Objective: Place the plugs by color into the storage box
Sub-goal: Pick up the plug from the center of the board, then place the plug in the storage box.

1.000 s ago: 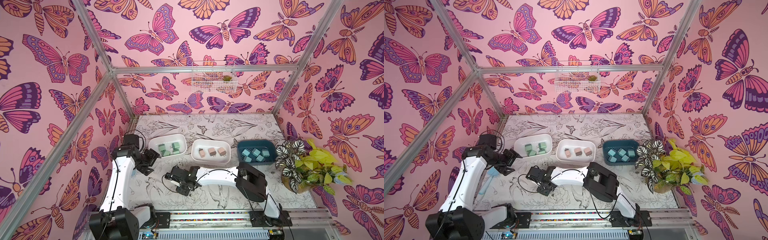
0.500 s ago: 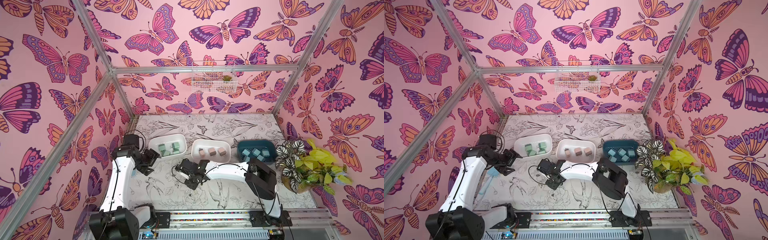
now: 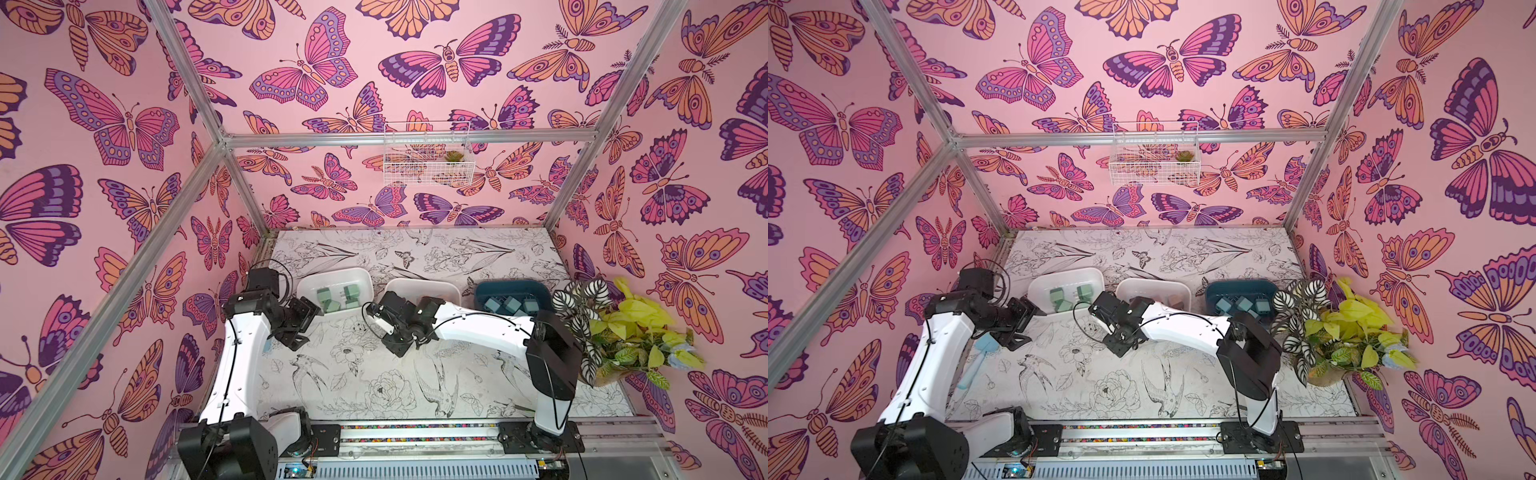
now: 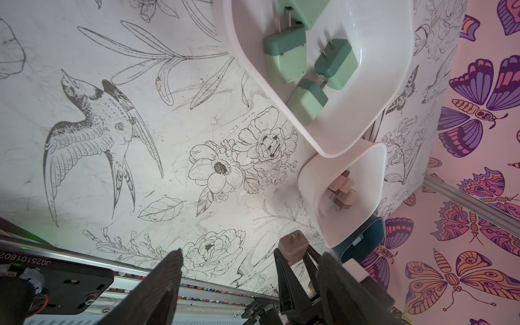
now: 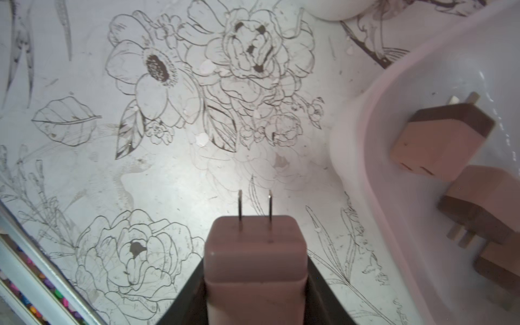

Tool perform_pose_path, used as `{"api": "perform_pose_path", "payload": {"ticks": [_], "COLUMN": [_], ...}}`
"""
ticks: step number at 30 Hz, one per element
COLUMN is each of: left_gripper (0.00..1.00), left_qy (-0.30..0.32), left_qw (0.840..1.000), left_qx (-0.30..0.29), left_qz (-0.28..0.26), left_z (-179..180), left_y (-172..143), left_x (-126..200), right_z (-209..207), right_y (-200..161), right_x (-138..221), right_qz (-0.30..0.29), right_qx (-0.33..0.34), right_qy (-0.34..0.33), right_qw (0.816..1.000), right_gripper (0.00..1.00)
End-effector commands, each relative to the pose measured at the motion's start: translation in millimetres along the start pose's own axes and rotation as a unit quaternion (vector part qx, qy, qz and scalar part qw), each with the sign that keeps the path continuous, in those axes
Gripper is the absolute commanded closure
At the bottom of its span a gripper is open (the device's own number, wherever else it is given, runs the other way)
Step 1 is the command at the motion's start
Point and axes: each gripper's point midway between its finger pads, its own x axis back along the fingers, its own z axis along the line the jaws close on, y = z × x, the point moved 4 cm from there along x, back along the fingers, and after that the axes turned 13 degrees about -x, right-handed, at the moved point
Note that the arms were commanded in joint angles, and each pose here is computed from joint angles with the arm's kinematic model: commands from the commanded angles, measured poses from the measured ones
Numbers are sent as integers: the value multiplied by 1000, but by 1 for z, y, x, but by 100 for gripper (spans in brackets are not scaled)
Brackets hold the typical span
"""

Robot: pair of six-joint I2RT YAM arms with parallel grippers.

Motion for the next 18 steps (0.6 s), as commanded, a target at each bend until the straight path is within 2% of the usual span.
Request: {"api": "perform_pose_path", "payload": {"ticks": [1, 12, 18], "left_gripper": [22, 22, 22], "left_qy": [-3, -6, -6], "left_qw": [1000, 1000, 1000], "left_qx": [-4, -9, -11], "left_qz": [6, 5, 6], "left_z": [1, 0, -1], "left_y": [-6, -8, -9], "left_x": [0, 2, 1], "right_z": [-28, -118, -128], "right_y": [17, 43, 44], "right_x": [21, 17, -1], "right_qz": [-17, -18, 8], "right_qx": [-15, -107, -113], "right_qy": [-27, -67, -61], "right_qw": [999, 992, 992], "right_gripper": [61, 61, 61]}}
